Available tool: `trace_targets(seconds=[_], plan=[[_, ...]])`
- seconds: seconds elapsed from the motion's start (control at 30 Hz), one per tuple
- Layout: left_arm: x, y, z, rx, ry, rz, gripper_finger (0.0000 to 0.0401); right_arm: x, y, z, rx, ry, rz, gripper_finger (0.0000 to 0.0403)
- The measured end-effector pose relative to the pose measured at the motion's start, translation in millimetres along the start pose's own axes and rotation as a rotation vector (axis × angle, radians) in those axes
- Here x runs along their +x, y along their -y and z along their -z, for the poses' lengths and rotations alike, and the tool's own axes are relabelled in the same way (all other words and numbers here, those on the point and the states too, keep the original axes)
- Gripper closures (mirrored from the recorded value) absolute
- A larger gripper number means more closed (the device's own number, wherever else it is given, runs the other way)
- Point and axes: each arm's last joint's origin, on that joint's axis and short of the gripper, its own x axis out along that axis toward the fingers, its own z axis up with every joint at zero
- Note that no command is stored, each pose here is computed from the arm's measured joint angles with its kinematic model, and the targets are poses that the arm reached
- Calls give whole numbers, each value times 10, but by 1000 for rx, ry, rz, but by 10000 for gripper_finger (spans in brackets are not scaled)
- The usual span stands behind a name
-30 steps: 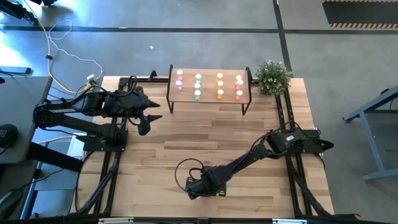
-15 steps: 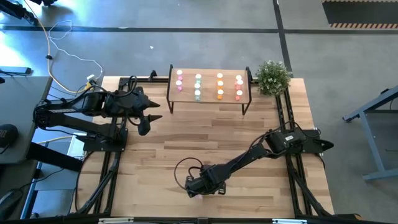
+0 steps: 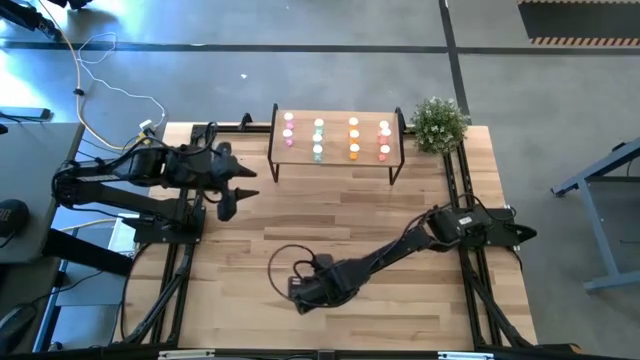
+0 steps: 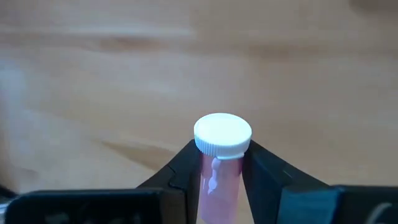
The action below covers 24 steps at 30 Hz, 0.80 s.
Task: Pick and place medicine bottles onto shelf by color
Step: Put the violet pill bottle on the shelf aligned with the other violet pill bottles
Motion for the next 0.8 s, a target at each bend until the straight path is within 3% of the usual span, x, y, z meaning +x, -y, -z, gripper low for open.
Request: trace_targets(seconds=[0.2, 0.4, 0.63, 0.8], plan=[[-90, 2, 11, -29, 23, 61, 181, -342, -320, -257, -104, 214, -112, 316], [-166, -11, 22, -58, 49, 67, 181, -759, -599, -676, -231, 383, -138, 316], [-222, -19, 31, -116, 66, 79, 181, -1113, -707, -1157, -328, 478, -177, 316], [-201, -15, 17, -194, 65, 81, 181, -1289, -787, -1453, -474, 530, -169, 316]])
